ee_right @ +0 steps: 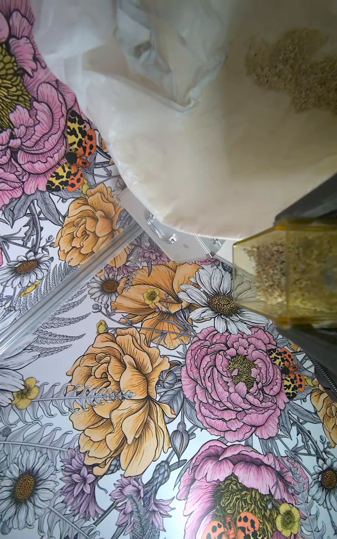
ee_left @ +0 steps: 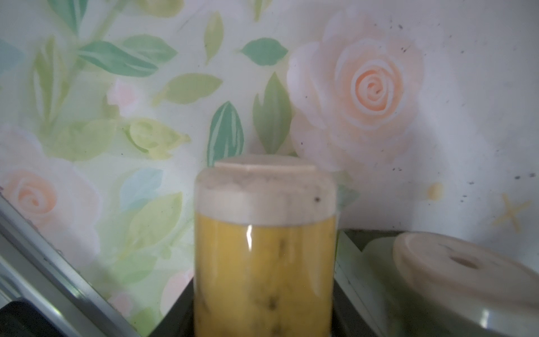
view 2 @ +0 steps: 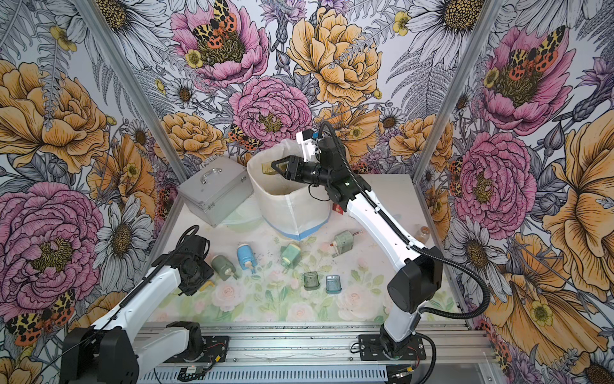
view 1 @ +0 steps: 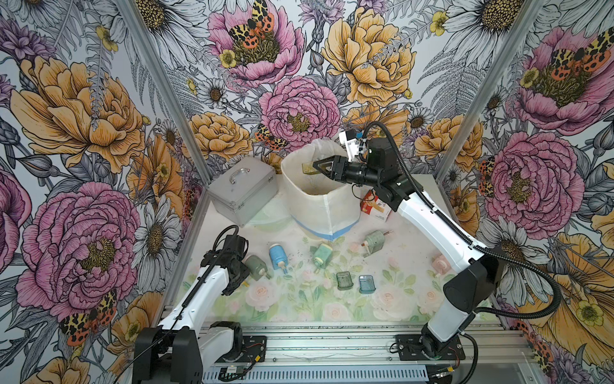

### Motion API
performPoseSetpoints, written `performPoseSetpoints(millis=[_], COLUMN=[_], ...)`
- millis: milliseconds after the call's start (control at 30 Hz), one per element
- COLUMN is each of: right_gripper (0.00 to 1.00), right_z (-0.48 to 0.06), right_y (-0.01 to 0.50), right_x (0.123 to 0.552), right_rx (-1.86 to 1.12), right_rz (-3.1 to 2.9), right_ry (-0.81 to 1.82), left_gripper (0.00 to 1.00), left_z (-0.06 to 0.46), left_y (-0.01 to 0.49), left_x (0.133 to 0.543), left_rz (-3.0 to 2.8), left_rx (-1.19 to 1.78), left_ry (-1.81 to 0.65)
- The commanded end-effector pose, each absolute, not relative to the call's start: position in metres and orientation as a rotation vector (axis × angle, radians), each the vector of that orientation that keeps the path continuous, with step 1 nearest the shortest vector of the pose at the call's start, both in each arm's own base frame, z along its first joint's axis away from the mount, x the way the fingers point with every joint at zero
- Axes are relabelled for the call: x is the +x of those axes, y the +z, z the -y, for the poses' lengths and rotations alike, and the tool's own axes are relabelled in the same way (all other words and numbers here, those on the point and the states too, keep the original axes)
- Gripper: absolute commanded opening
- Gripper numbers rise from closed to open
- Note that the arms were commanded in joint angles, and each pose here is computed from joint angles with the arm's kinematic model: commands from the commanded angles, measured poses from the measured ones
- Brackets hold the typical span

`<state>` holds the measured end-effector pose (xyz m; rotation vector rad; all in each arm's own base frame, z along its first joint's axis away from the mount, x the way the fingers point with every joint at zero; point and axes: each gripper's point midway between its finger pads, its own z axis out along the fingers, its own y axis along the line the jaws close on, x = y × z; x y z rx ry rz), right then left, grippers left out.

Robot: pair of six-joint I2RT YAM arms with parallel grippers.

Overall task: Take out the pencil sharpener tray and clean the shavings
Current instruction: Place the pencil sharpener at the center of the board.

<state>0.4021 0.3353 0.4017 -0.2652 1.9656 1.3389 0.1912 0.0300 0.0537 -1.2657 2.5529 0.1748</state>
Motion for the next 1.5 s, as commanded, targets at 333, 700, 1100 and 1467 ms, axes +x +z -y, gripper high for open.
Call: performPoseSetpoints(millis=[333,700,1100,1467], right_gripper=[0.29,0.28,0.27,0.24], right_z=[-0.334,-0.334,-0.34,-0.334], right_y=[0.409,0.405,0.382,0.384], right_x=[0.411,0.416,0.418,0.419], right_rx=[-0.13,-0.044,0.162,0.295], right_rz=[-1.983,-2.009,-2.141,-2.178], right_ry=[1.409,1.443,1.587,1.656], left_gripper=[0.64,0.99,0.99,0.99], left_z=[-0.028,-0.026,-0.025,-0.046], left_y=[0.047,0.057,0.088,0.149], left_x=[0.186,0.185,0.183,0.184], left_rz=[-2.54,-2.506,-2.452,-2.321], left_rx=[-1.292,-1.293,-1.272,-1.139], left_ry=[0.14,0.097,0.047,0.152])
